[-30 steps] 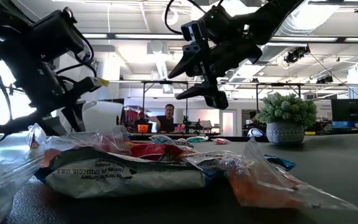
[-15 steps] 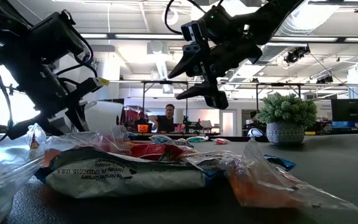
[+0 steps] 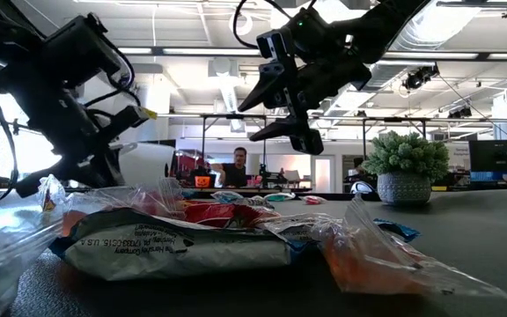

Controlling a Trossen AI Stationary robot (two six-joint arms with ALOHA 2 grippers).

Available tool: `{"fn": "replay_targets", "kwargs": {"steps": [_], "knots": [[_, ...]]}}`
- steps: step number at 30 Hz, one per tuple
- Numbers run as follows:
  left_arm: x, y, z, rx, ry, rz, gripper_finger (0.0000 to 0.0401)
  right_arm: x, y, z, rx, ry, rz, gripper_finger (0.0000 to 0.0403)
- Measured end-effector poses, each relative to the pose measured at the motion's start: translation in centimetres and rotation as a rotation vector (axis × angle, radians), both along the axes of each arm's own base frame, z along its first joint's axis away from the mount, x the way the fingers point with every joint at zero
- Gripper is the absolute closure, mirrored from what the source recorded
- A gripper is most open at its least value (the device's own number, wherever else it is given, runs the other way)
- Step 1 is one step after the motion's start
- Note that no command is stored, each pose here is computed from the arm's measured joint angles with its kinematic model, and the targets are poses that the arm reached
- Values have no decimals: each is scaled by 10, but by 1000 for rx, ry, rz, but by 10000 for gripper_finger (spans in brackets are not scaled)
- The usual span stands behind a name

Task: Sort candy
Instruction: Put the red candy into the violet bucket

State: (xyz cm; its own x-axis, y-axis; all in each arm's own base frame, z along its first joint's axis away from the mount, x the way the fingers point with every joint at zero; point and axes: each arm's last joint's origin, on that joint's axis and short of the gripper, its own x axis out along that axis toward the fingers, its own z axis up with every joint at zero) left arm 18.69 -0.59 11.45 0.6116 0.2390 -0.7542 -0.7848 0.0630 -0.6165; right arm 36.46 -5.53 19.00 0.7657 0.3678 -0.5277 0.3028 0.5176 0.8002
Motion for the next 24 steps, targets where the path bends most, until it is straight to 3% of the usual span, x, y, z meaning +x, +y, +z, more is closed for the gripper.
{"fn": "replay_targets", "kwargs": {"steps": [13,19,24], "knots": [[8,-7,24,-17,-220,-60,401,-1,0,-1,0,13,2,208],[-2,-16,53,-15,-370,-159,401,-1,0,-1,-5,14,6,208],[-19,-28,85,-83,-553,-227,401,-3,1,-3,-9,35,15,208]]}}
